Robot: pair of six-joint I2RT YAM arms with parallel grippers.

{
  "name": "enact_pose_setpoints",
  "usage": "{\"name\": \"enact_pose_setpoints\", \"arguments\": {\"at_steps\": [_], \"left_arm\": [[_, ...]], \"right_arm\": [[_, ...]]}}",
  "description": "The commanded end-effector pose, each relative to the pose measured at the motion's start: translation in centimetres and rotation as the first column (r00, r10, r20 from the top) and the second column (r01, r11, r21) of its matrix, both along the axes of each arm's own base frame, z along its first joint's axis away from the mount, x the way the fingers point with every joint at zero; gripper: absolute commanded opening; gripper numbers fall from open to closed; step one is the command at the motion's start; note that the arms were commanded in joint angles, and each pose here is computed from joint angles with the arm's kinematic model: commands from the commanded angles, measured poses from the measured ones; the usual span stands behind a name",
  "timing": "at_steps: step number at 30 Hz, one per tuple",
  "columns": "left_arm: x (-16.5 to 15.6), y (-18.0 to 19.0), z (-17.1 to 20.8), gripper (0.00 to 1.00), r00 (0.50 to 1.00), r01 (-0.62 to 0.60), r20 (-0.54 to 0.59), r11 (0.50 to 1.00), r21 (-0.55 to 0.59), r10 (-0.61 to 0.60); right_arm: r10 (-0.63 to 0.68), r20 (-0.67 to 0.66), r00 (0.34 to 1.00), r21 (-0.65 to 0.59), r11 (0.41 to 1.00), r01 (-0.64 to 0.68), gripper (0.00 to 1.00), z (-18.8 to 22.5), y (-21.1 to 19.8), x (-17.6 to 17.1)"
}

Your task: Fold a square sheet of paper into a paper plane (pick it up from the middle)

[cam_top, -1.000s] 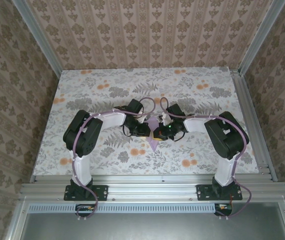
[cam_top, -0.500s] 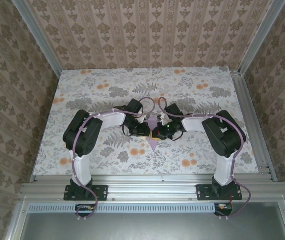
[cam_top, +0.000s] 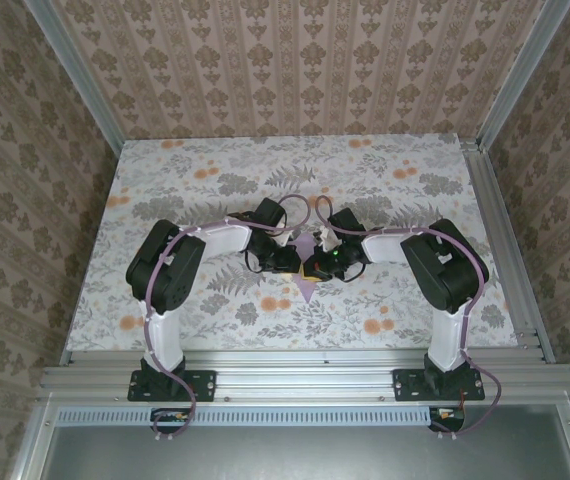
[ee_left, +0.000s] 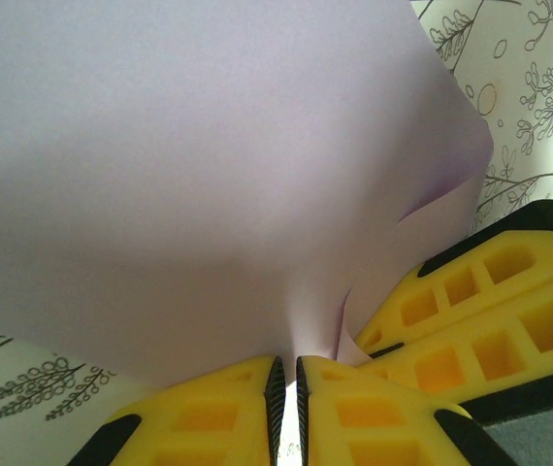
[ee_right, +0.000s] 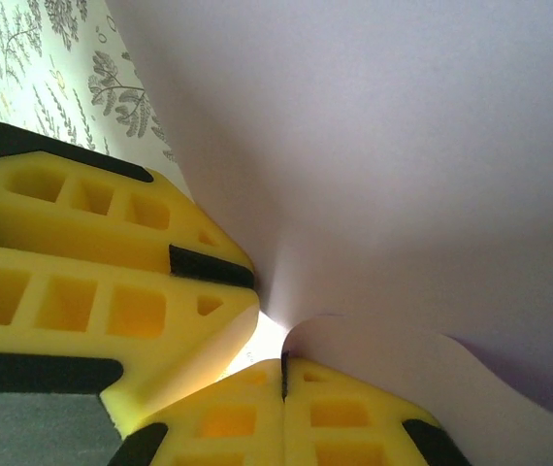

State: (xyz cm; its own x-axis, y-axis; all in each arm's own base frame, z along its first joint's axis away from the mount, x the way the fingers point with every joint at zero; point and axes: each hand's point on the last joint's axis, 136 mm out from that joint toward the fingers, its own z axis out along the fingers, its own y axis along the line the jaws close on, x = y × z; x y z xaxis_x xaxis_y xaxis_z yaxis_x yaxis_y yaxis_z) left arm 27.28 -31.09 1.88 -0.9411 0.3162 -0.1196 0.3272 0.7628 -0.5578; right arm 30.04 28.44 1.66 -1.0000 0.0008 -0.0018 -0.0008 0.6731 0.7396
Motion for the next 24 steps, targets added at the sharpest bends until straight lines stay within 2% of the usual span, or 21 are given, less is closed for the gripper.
{"name": "enact_pose_setpoints", "arguments": {"at_steps": [1, 10, 15, 24], "left_arm": [[-1.6, 2.1, -2.9, 0.16, 0.997, -0.01, -0.075, 0.995, 0.101, 0.018], [-0.5, 1.3, -0.3, 0.17, 0.999, -0.019, -0.038, 0.999, 0.049, 0.02], [0.9, 1.7, 0.6, 0.17, 0.999, -0.041, -0.021, 0.999, 0.032, 0.041], [2.1, 1.7, 0.0, 0.16, 0.998, -0.052, -0.034, 0.998, 0.021, 0.053]], "right_arm": [[0.011, -0.013, 1.0, -0.013, 1.0, -0.012, 0.04, -0.6, 0.2, -0.2], [0.018, -0.03, 0.999, -0.126, 0.992, -0.022, 0.04, -2.3, -1.4, -0.9], [0.025, -0.03, 0.999, -0.14, 0.99, -0.029, 0.04, -2.4, -1.6, -1.0], [0.03, -0.02, 0.999, -0.137, 0.99, -0.032, 0.05, -1.9, -1.6, -1.1]]}}
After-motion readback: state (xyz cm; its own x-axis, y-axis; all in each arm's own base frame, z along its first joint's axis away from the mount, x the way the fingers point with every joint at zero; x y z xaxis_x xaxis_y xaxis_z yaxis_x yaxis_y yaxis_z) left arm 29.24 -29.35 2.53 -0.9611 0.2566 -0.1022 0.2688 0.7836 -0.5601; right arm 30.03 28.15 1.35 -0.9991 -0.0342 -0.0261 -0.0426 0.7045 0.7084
